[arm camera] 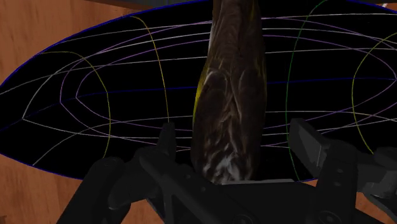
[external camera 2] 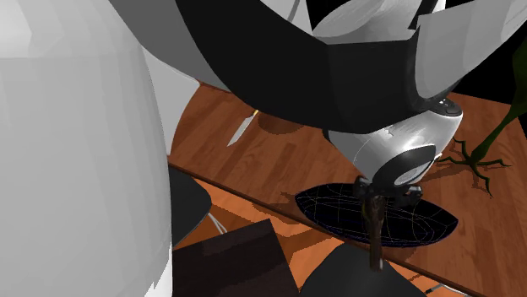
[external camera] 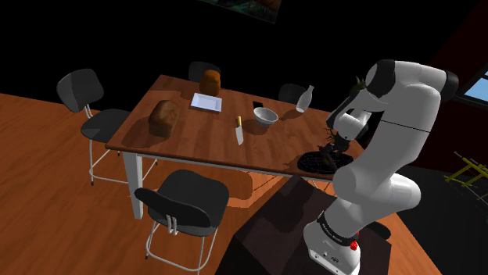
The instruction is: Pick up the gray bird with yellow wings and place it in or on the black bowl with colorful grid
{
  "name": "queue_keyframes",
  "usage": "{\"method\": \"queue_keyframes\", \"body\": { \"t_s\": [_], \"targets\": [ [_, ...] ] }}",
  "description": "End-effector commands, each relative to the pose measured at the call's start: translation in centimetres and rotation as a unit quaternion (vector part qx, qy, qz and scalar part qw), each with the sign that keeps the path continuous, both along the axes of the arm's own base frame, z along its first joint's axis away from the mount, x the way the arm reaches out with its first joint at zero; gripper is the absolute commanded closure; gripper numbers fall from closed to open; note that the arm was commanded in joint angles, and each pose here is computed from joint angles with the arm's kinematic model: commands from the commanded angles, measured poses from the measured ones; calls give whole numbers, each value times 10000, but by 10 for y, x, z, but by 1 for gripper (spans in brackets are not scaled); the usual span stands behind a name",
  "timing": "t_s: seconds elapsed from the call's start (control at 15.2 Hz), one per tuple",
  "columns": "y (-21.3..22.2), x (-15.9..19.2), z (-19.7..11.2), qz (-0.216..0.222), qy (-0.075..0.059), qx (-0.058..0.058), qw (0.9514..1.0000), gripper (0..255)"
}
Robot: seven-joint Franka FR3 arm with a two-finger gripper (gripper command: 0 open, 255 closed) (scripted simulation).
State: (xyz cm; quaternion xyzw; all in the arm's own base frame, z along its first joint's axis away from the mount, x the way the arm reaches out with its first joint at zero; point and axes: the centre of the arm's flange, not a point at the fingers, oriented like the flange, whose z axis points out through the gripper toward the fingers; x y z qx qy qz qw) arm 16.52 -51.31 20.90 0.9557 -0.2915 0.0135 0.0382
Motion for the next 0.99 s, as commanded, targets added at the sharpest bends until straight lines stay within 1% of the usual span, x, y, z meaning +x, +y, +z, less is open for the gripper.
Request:
{"method": "queue_keyframes", "body": {
  "t_s": [0.0, 0.2, 0.46, 0.92],
  "targets": [
    [0, 0, 0, 0, 0, 0, 10000, 0],
    [0, 0, 0, 0, 0, 0, 10000, 0],
    [4, 0, 50, 0, 0, 0, 10000, 0],
    [4, 0, 50, 0, 0, 0, 10000, 0]
  ]
}}
